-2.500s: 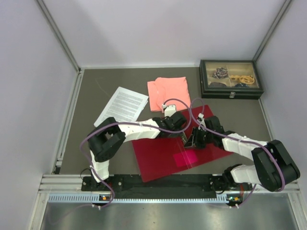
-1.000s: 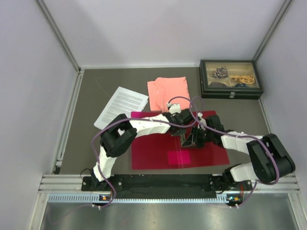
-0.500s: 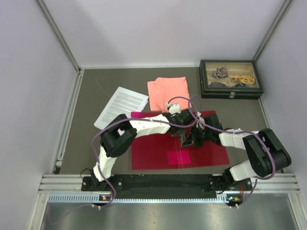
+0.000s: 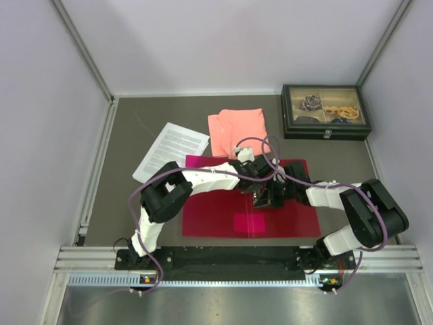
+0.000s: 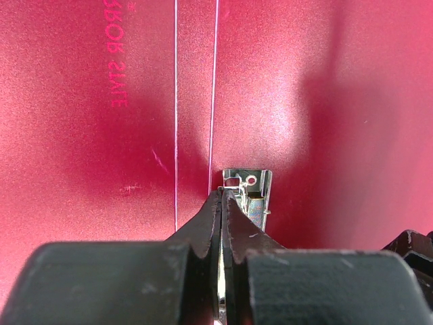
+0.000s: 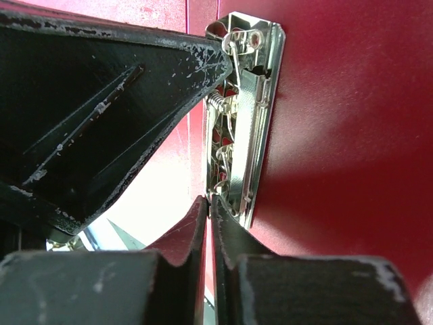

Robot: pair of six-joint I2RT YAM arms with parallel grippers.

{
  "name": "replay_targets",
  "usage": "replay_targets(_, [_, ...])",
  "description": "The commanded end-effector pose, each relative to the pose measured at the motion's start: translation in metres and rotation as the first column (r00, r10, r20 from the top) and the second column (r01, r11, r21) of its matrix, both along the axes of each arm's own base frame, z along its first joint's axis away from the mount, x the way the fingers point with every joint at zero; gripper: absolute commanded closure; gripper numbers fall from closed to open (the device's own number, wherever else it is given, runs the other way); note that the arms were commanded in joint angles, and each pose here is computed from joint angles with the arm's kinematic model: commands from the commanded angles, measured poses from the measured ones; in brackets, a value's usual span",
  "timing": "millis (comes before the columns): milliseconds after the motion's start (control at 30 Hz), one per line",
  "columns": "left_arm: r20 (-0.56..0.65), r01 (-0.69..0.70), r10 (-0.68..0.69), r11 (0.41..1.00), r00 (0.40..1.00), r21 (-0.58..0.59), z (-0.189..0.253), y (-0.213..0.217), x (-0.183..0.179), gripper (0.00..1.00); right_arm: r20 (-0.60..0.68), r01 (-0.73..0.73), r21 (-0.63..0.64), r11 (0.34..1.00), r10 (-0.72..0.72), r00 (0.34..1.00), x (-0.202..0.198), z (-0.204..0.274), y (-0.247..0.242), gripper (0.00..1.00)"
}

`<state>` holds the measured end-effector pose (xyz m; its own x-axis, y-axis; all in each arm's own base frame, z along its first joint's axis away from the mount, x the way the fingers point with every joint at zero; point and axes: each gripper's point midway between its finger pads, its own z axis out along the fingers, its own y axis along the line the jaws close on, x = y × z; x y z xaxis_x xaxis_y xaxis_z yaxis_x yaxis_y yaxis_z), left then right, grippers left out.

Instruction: Put the files into the folder

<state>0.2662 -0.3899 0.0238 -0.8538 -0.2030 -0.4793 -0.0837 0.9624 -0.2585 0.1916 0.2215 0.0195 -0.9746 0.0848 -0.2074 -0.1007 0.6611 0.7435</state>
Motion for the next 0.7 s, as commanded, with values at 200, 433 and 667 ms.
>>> replay_targets(200, [-0.065, 0.093, -0.089, 0.993, 0.994, 0.075, -0.018, 0.021, -0.026, 1.0, 0.0, 0.053, -0.313, 0.948, -0.056, 0.998, 0.01, -0.022, -0.019, 1.0])
replay_targets(433, [-0.056, 0.186, -0.18, 0.974, 0.982, 0.13, -0.016, 0.035, -0.031, 1.0, -0.147, 0.073, -0.427, 0.901, -0.149, 0.978, -0.007, -0.049, -0.034, 1.0])
replay_targets(667, [-0.06, 0.222, -0.216, 0.965, 0.975, 0.137, -0.009, 0.042, -0.036, 1.0, -0.254, 0.103, -0.55, 0.829, -0.283, 0.925, -0.038, -0.073, -0.059, 1.0])
